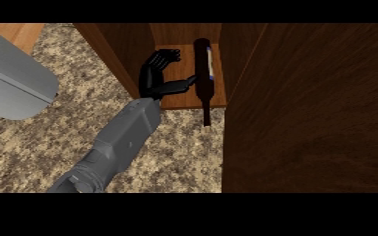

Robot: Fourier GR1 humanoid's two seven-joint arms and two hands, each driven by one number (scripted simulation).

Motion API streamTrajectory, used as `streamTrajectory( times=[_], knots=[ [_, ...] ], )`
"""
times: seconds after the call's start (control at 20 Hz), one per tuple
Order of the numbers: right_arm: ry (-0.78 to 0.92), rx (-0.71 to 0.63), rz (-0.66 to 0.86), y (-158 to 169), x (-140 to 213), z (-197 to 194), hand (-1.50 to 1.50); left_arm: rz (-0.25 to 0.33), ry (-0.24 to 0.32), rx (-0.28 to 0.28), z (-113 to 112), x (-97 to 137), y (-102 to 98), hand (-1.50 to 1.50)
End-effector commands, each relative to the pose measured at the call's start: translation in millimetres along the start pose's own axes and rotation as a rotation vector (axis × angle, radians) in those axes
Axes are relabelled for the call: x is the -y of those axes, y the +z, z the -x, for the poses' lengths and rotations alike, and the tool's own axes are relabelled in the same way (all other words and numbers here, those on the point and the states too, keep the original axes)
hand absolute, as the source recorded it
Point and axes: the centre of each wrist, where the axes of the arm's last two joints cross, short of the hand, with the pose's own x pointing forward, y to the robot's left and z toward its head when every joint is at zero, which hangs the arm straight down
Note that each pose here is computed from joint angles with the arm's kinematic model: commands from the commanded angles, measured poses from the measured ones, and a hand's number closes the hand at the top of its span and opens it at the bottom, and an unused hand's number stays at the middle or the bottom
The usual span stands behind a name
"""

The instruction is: Pick up the wine, place it into the cabinet and close the cabinet

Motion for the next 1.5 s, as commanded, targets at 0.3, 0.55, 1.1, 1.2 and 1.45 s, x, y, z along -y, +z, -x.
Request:
streamTrajectory(
  times=[0.3, 0.55, 1.1, 1.2, 1.45],
  knots=[
    [0.001, -0.023, 0.010, 1.8, -2.0, 2.2, -1.50, -0.009, -0.011, 0.097, 0.0, -16.3, 5.5, -1.50],
    [0.030, -0.008, 0.008, 0.0, -1.4, -2.4, -1.50, 0.073, -0.016, 0.083, -5.4, -13.9, 14.1, -1.50],
    [0.025, -0.010, 0.044, -2.3, -5.9, -14.5, -1.50, 0.312, 0.042, 0.029, -53.8, 7.1, 83.1, -1.50],
    [0.007, -0.013, 0.027, 1.1, 1.3, -5.6, -1.50, 0.296, 0.065, 0.044, -68.8, -0.4, 105.2, -1.50],
    [0.043, -0.021, 0.010, -7.9, -1.2, -6.3, -1.50, 0.296, 0.062, 0.048, -117.6, -12.6, 128.9, -1.50]
  ],
)
